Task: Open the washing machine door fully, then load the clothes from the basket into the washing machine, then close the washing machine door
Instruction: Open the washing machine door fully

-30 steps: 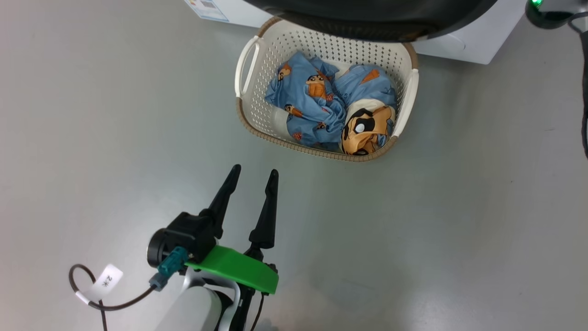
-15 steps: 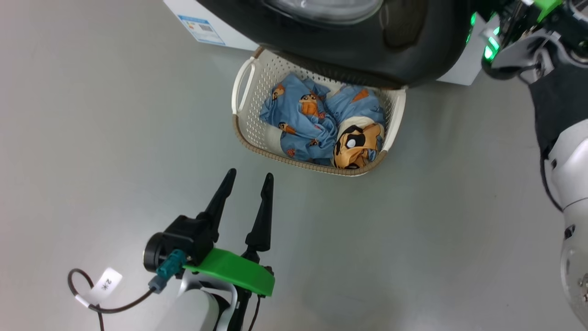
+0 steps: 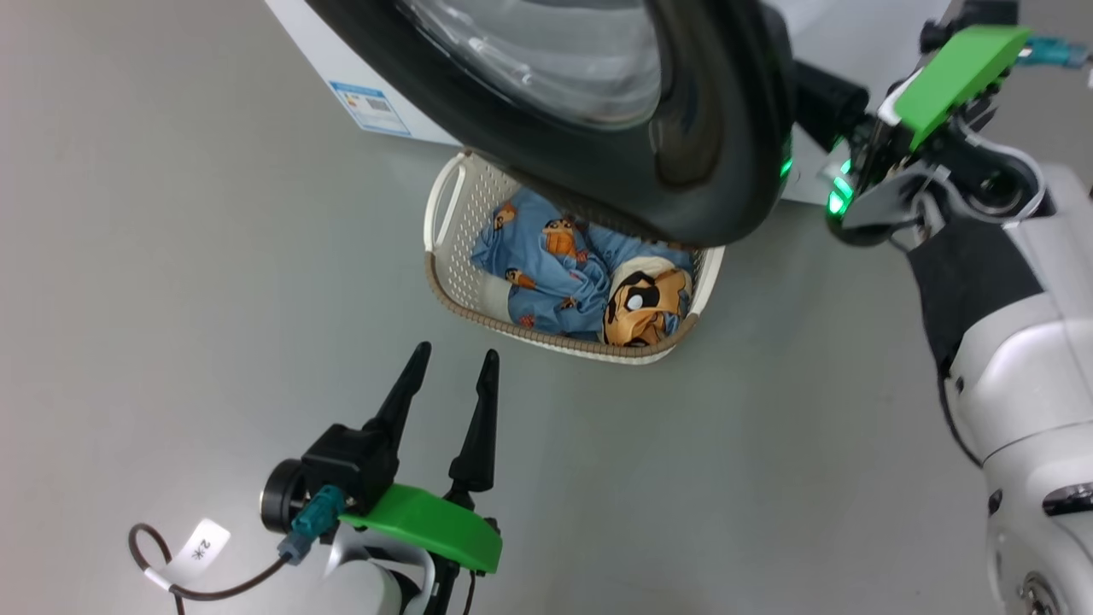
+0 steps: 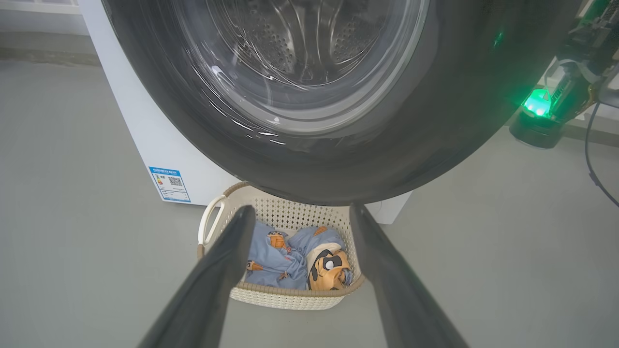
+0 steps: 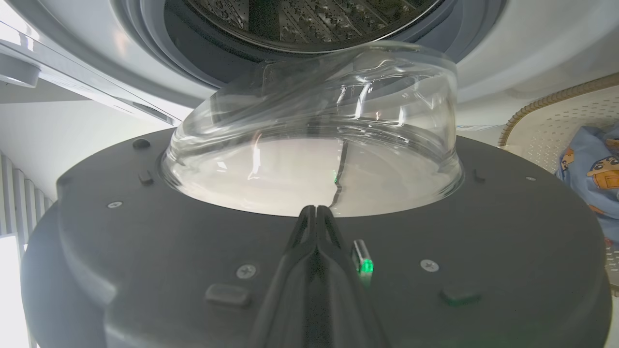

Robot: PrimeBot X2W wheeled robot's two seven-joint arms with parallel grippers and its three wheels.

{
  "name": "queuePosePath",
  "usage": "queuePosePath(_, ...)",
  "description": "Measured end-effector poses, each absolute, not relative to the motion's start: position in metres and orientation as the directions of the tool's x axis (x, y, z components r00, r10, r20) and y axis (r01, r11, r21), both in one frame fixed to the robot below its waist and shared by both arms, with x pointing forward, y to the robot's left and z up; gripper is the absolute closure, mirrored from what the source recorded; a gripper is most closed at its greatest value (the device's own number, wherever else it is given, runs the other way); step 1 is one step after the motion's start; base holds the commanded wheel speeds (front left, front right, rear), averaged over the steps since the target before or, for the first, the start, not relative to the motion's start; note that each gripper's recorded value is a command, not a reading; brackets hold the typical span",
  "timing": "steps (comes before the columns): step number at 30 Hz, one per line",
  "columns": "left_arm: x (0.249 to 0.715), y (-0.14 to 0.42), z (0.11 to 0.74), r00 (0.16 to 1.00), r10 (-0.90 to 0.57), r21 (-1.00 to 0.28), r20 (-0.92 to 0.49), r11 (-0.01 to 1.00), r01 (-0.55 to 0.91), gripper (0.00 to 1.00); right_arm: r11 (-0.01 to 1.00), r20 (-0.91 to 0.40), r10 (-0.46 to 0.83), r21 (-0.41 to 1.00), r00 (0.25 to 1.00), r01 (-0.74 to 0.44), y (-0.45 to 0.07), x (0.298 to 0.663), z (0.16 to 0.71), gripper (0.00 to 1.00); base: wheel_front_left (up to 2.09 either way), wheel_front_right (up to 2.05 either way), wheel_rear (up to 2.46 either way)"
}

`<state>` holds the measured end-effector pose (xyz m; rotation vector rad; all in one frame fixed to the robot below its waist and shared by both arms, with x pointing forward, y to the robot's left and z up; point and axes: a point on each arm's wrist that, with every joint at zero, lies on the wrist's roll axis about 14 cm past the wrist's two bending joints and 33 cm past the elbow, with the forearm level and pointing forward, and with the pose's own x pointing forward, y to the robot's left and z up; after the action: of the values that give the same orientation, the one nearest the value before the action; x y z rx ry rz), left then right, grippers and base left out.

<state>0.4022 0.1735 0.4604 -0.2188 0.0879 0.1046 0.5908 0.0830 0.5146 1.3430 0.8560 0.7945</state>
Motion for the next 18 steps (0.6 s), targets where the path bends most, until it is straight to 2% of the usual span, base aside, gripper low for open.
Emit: queuePosePath(18,0.378,0.176,0.475,0.992,0.105,-0.213,-0.064,0.970,-0.116,0.00,0.081,-0.088,0.912,0.996,0.400,0.036,0.098,0.531,0.516,1.00,0.00,0.00,0.00)
